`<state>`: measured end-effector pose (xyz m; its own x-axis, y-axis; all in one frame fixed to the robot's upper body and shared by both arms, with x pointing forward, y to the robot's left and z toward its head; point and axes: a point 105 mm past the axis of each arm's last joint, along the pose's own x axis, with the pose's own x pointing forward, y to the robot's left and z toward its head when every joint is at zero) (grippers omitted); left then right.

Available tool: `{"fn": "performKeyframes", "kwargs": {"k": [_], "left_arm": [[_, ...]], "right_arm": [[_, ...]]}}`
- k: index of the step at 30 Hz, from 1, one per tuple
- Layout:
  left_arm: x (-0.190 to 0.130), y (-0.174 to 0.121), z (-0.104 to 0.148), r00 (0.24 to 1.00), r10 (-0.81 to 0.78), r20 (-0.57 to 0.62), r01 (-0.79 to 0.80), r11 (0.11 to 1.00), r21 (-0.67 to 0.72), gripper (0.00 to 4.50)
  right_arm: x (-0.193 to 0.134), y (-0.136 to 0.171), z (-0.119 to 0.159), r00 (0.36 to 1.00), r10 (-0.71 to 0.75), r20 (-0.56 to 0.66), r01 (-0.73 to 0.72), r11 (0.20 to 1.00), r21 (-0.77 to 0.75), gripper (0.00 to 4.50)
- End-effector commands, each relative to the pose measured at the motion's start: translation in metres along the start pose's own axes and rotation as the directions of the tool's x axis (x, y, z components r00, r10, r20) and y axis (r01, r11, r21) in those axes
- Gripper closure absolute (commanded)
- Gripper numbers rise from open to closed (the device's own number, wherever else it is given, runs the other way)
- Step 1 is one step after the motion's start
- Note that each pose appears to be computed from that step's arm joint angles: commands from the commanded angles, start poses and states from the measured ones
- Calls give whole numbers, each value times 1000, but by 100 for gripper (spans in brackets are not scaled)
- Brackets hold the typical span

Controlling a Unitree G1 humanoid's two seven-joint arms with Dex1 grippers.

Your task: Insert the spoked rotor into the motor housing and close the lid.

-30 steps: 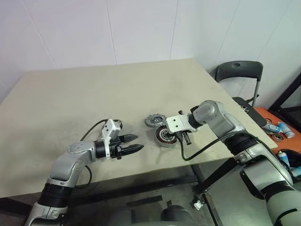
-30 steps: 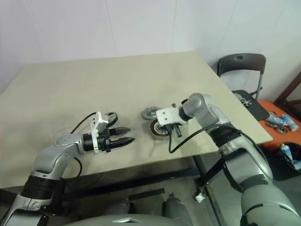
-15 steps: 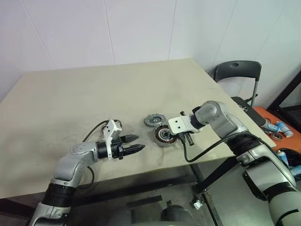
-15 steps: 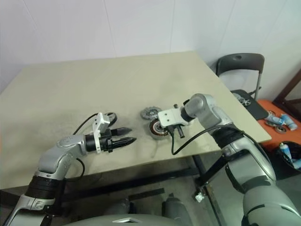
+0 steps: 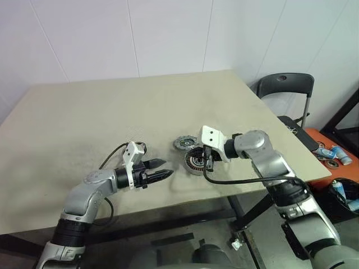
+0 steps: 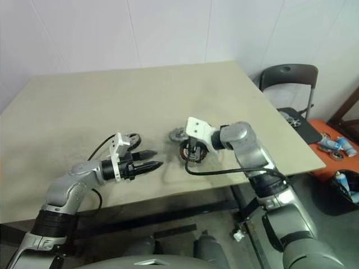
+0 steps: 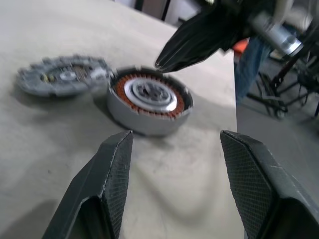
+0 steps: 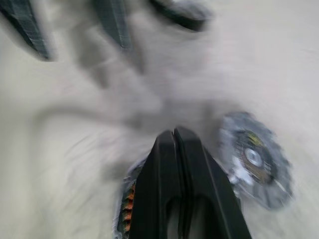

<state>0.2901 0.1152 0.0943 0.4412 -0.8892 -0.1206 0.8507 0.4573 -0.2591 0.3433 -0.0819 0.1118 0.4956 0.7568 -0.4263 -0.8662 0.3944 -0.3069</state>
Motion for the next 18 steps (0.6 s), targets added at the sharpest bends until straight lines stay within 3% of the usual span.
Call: {"fn": "performKeyframes", "kwargs": {"k": [1,3,7,12,18], "left_arm": [[-3,3,20,999,2,41,-4,999,49,153],[-2,5,20,999,4,38,-6,999,53,153],[3,6,23,999,-6,33,5,998,57,153],[4,6,24,1000,-23,21,21,998,60,153],[6,11,26,1000,-25,18,23,998,64,153]], "right_arm": [[-16,-27,12,940,-317,130,307,947,90,448],[-24,-29,3,904,-408,126,384,906,175,448],[-29,-15,-8,897,-429,107,388,880,275,448],[-23,10,-14,931,-357,78,322,903,286,448],[-18,15,-12,951,-302,68,276,927,254,448]]}}
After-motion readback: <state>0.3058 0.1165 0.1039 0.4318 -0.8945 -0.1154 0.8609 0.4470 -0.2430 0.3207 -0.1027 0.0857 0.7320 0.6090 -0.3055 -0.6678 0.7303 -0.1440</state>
